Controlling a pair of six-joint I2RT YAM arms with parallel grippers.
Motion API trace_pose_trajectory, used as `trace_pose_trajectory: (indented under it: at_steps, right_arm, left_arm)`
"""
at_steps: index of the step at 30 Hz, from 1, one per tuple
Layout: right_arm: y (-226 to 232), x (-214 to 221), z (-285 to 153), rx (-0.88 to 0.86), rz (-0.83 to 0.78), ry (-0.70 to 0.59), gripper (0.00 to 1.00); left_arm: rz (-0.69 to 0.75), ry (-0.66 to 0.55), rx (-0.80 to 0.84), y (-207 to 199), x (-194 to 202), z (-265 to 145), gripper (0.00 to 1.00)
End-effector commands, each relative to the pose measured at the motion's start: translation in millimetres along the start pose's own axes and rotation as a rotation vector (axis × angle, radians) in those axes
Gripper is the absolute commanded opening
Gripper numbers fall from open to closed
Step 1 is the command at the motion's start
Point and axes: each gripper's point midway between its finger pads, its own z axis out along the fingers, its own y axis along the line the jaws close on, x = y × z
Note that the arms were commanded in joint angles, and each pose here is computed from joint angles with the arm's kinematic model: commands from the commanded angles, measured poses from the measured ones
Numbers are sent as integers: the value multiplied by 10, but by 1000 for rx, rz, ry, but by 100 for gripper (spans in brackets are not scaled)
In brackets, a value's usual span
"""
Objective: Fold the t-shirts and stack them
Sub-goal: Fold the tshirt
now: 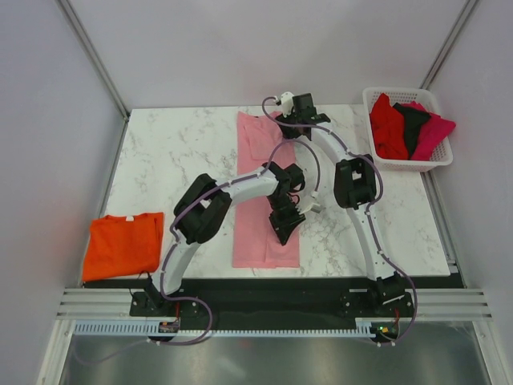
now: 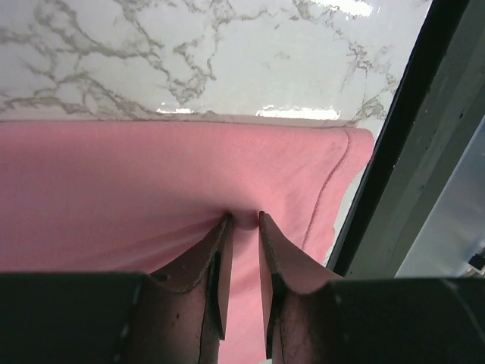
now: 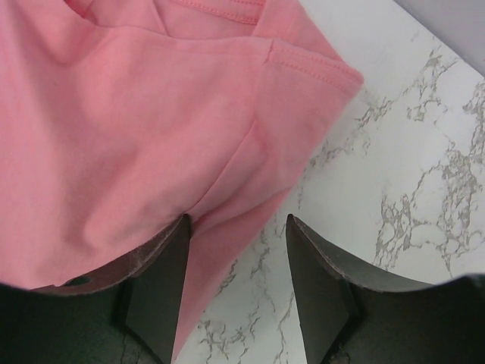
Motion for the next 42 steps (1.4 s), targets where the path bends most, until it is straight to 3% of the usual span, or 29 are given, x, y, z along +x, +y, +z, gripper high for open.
trace_pose_trajectory:
  at_steps: [1,4,5,6,8,9,11,12,13,14,15,16,17,18,20,24,25,29,34,42]
  right_arm:
    - [-38,-45,133,18,9,-38,62]
    - [-76,-232,-57,28,9,-62,61]
    - [-101,-182,-124,29,16,-42,61]
    - [-200,-451,-408,54,32,-88,61]
    - [-403,-477,-689,79,89,-100,61]
    - [-525,-810,-1128,103,153,-182,61]
    - [-606,-730,-1407,89,230,-195,63]
    - [-648,-962,-1833,105,238,-262,63]
    - [-618,-951,-1975,99,257,-267,63]
    - [-458,-721,-1982,55,269,-218,64]
    - [-404,-809,-2287,45,279,-255,64]
    - [-323,-726,-2372,25,302,-242,64]
    - [-82,-380,-2336,-52,376,-153,64]
    - [37,-341,-2507,-90,399,-149,64]
    - [448,198,-2538,-211,495,2,63]
    - [1035,931,-2739,-376,610,163,62]
    - [1143,1058,-2761,-414,640,190,62]
    - [1667,1725,-2967,-546,796,352,62]
    - [1976,2102,-3146,-577,870,454,62]
    - [2543,2406,-3227,-619,868,634,63]
  left_arm:
    - [11,-2,-9,33,-107,130,28]
    - [-4,21,-34,-37,-22,16,28]
    - [30,-26,-60,-160,-93,-217,29]
    - [40,-42,-78,-238,-92,-333,29]
    - [99,-127,-161,-490,-106,-790,31]
    - [99,-156,-229,-538,-97,-981,32]
    - [114,-197,-301,-646,-33,-1229,33]
    - [105,-268,-359,-793,-24,-1501,34]
    - [71,-284,-446,-717,32,-1632,35]
    - [35,-315,-492,-719,70,-1749,43]
    - [-80,-383,-566,-700,139,-1947,51]
    - [-162,-397,-576,-667,231,-1955,58]
    - [-234,-414,-573,-640,297,-1979,65]
    - [-375,-471,-553,-590,370,-2066,65]
    - [-502,-486,-500,-469,511,-1999,63]
    - [-839,-573,-250,-220,782,-1832,67]
    - [-900,-543,-210,-197,918,-1647,67]
    - [-1003,-552,-77,-217,1047,-1309,67]
    - [-1129,-547,13,-204,1234,-854,66]
    - [-1265,-465,31,-206,1464,-535,65]
